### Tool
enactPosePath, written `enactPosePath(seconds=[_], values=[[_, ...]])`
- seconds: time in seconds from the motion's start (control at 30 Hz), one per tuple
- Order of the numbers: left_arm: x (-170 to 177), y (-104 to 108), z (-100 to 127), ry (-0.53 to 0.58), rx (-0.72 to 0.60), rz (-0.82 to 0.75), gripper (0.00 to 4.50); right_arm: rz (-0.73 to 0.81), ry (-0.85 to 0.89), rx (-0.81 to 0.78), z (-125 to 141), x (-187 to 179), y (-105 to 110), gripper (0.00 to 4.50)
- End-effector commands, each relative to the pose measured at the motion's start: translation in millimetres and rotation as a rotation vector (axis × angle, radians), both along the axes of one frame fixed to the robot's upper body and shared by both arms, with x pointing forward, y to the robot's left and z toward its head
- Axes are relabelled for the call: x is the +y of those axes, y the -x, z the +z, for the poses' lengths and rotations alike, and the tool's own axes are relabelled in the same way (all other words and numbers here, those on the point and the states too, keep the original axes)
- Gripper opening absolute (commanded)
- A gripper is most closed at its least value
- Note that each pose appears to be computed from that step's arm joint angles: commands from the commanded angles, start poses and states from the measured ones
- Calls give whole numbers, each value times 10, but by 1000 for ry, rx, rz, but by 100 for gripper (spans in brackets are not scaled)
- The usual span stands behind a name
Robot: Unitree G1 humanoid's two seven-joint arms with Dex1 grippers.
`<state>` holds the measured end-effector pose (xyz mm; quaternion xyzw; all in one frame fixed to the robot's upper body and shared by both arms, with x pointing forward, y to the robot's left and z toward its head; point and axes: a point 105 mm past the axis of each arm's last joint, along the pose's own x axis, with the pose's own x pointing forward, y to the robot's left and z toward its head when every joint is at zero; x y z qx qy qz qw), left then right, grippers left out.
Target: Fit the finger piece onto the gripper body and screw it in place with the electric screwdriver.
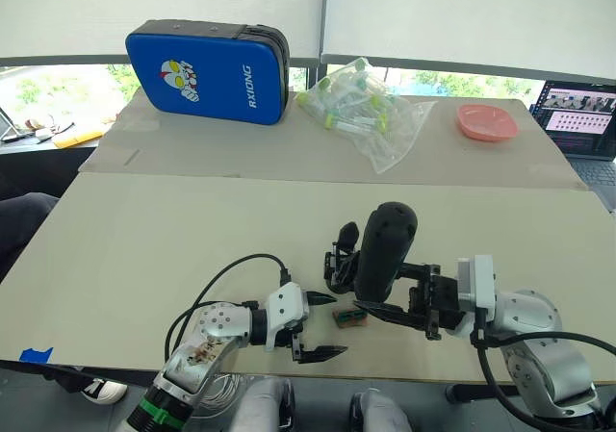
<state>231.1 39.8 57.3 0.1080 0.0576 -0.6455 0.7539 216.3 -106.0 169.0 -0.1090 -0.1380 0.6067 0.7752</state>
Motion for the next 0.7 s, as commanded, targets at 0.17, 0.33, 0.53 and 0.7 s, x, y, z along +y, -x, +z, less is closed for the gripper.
enactPosePath(seconds=[0.17, 0.33, 0.53, 0.7], values=[[-34, 98, -137, -21, 64, -20, 450, 9, -10, -52, 92, 14, 35, 191], [-33, 93, -136, -21, 62, -22, 450, 12, -7, -50, 88, 14, 40, 191], [-33, 94, -135, -19, 60, -23, 450, 31, -12, -50, 106, 29, 69, 191], [-31, 96, -135, -18, 61, -23, 450, 33, -25, -70, 140, 34, 68, 191]])
